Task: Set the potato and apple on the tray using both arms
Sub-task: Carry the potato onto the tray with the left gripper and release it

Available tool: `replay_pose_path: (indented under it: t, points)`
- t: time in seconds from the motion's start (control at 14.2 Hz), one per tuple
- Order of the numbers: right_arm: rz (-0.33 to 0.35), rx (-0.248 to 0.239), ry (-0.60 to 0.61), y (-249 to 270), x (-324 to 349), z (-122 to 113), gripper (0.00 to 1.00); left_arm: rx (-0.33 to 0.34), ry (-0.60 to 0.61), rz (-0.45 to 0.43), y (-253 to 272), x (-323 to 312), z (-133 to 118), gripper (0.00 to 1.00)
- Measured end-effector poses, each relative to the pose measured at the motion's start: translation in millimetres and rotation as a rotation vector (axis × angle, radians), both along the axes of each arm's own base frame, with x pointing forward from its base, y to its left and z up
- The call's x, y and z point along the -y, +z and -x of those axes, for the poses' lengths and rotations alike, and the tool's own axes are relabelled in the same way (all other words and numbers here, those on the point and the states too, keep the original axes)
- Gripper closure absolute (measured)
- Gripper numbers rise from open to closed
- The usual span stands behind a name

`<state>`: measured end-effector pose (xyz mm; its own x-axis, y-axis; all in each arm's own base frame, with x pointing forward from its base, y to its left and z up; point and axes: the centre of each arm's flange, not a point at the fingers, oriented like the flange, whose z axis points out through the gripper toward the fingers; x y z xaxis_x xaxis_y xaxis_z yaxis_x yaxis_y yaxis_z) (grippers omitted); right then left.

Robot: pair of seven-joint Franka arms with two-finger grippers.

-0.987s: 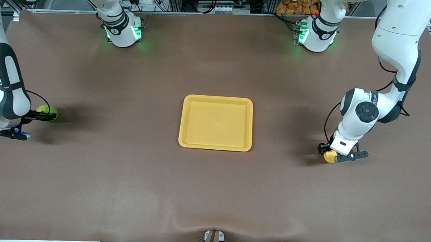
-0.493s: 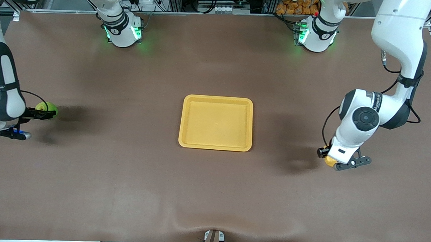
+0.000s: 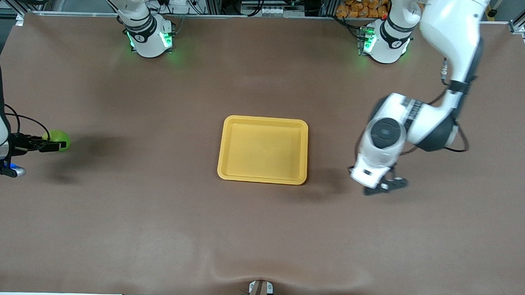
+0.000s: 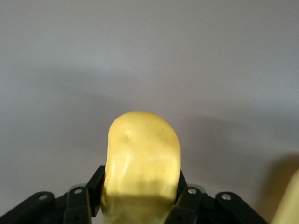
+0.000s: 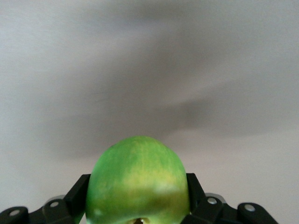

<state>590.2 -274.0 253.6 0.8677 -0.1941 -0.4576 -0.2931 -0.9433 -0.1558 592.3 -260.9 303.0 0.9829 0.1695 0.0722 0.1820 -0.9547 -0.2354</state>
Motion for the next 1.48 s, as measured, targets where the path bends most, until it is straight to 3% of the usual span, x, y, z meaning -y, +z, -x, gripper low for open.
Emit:
replay_pose_path:
  t: [0.21, 0.56, 0.7, 0.92, 1.2, 1.48]
  points:
    - [-0.009, -0.033, -0.014, 30.4, -14.8, -13.4, 0.14, 0.001, -0.035, -0.01, 1.4, 67.6, 36.6, 0.41]
    - [0.051, -0.116, -0.035, 73.3, -86.1, -42.4, 0.14, 0.021, -0.028, -0.039, -1.8, 171.6, 117.9, 0.41]
    - [0.053, -0.134, -0.016, 74.7, -104.5, -45.6, 0.14, 0.014, -0.048, -0.041, -11.2, 185.5, 123.2, 0.41]
    - [0.082, -0.151, -0.028, 77.3, -131.7, -51.9, 0.14, 0.004, -0.045, -0.035, -33.9, 199.0, 108.4, 0.41]
    - [0.124, -0.209, -0.042, 80.2, -186.1, -55.7, 0.14, -0.034, -0.068, -0.052, -78.6, 219.5, 112.3, 0.41]
    - [0.082, -0.23, -0.093, 80.6, -228.6, -59.7, 0.14, -0.054, -0.087, -0.076, -102.7, 223.3, 118.8, 0.41]
